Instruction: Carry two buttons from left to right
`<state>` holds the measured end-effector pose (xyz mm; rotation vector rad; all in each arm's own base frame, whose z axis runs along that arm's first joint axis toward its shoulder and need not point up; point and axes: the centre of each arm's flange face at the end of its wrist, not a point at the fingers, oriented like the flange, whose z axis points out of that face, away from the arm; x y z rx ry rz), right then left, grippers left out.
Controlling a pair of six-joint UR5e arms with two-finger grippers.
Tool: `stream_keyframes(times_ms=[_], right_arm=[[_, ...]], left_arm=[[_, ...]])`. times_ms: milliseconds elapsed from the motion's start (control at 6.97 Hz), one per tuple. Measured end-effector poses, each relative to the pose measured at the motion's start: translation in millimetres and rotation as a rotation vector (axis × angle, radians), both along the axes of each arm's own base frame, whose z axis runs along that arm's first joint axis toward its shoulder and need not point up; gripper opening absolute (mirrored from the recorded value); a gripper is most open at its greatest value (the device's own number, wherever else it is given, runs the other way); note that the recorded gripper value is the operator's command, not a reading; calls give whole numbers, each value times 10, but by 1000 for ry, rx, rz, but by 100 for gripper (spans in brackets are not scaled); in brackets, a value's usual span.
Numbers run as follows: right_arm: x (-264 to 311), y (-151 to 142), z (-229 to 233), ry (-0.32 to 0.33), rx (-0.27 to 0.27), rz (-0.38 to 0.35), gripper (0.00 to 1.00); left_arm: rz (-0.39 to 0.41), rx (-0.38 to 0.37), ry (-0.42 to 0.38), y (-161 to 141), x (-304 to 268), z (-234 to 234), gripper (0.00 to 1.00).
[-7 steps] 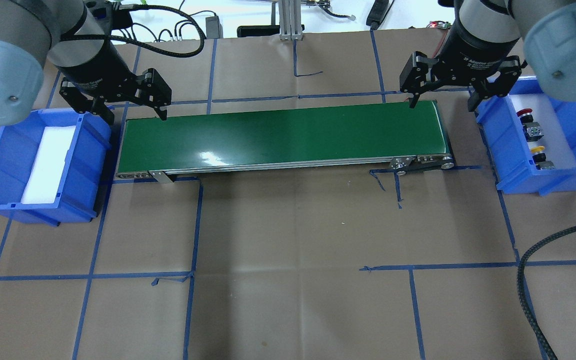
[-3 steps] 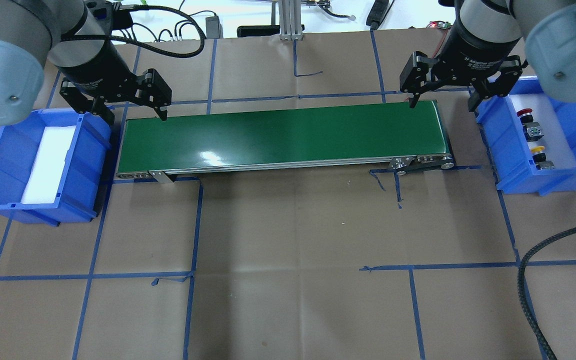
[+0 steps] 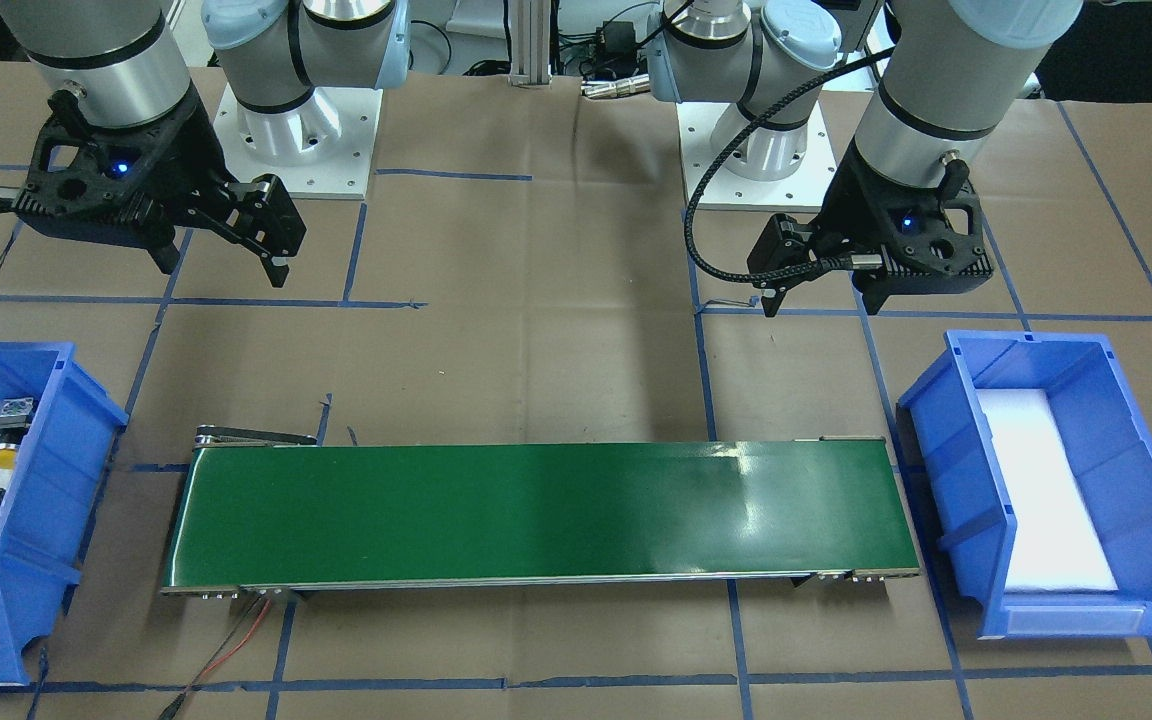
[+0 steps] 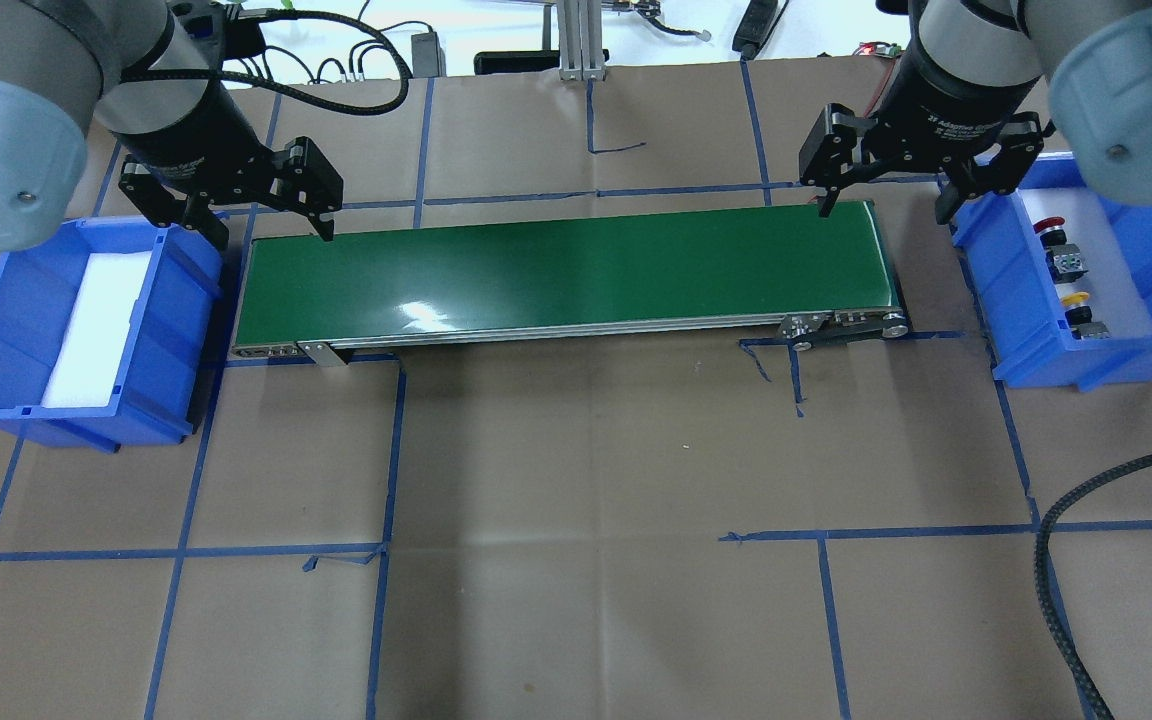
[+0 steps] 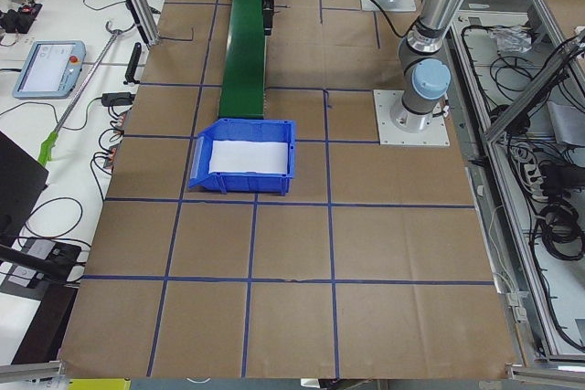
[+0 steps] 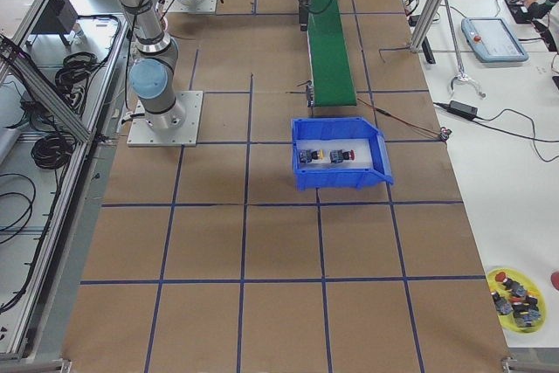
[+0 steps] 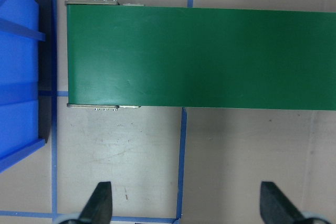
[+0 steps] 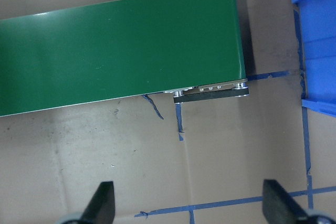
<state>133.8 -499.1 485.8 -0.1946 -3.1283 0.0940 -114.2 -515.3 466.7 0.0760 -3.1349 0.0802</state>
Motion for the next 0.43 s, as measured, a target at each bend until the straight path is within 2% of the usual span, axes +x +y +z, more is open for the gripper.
stream_keyframes(times_ms=[430], right_arm=[[-2, -23, -37, -2, 7, 2, 100]], left_arm=[[0, 0, -1, 0, 1, 1, 100]])
